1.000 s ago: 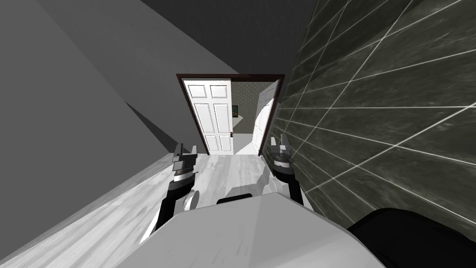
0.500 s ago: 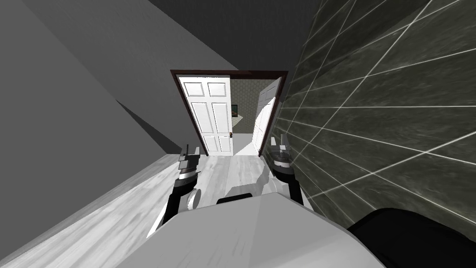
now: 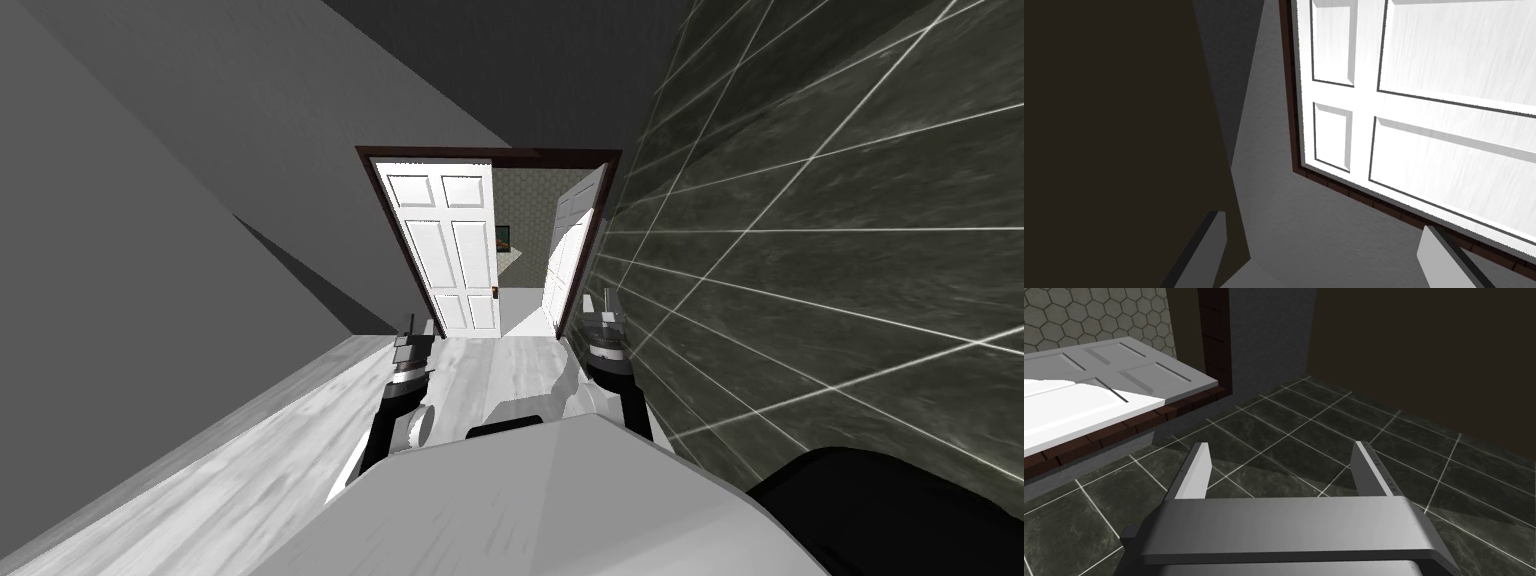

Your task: Push the door open

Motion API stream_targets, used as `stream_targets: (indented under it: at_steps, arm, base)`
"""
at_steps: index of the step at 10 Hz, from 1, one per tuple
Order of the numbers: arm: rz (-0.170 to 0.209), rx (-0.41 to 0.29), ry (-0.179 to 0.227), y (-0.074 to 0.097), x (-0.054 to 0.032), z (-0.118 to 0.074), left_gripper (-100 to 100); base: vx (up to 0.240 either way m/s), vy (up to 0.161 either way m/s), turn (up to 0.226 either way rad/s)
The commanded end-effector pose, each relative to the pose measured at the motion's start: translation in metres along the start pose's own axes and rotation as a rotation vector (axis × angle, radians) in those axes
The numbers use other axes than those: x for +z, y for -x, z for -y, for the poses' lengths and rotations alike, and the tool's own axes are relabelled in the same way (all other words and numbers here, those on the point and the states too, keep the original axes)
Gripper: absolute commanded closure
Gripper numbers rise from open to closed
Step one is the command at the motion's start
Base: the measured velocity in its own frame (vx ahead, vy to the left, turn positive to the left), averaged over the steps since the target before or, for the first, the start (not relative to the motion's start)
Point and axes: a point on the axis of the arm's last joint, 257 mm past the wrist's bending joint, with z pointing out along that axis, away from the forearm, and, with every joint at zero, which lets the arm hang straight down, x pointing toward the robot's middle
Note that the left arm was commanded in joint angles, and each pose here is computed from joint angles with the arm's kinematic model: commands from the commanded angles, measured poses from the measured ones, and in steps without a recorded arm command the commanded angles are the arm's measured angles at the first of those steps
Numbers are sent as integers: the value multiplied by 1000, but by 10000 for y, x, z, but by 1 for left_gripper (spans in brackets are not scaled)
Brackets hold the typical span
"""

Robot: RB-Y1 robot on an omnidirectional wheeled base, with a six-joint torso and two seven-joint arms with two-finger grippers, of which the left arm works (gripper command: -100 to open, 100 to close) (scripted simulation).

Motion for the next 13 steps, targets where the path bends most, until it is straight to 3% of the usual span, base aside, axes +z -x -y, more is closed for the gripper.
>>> stream_targets:
  at_steps: [1,12,13]
  arm:
    - [-5,1,18,-17,-1,-138,-100]
    - [-32,13,154,-14,-152,-1041,-100]
    - [-32,14,157,-13,-159,-1053,-100]
  base:
    - [86,-14,-22]
    - [100,-18,-22]
    - [65,-19,-2]
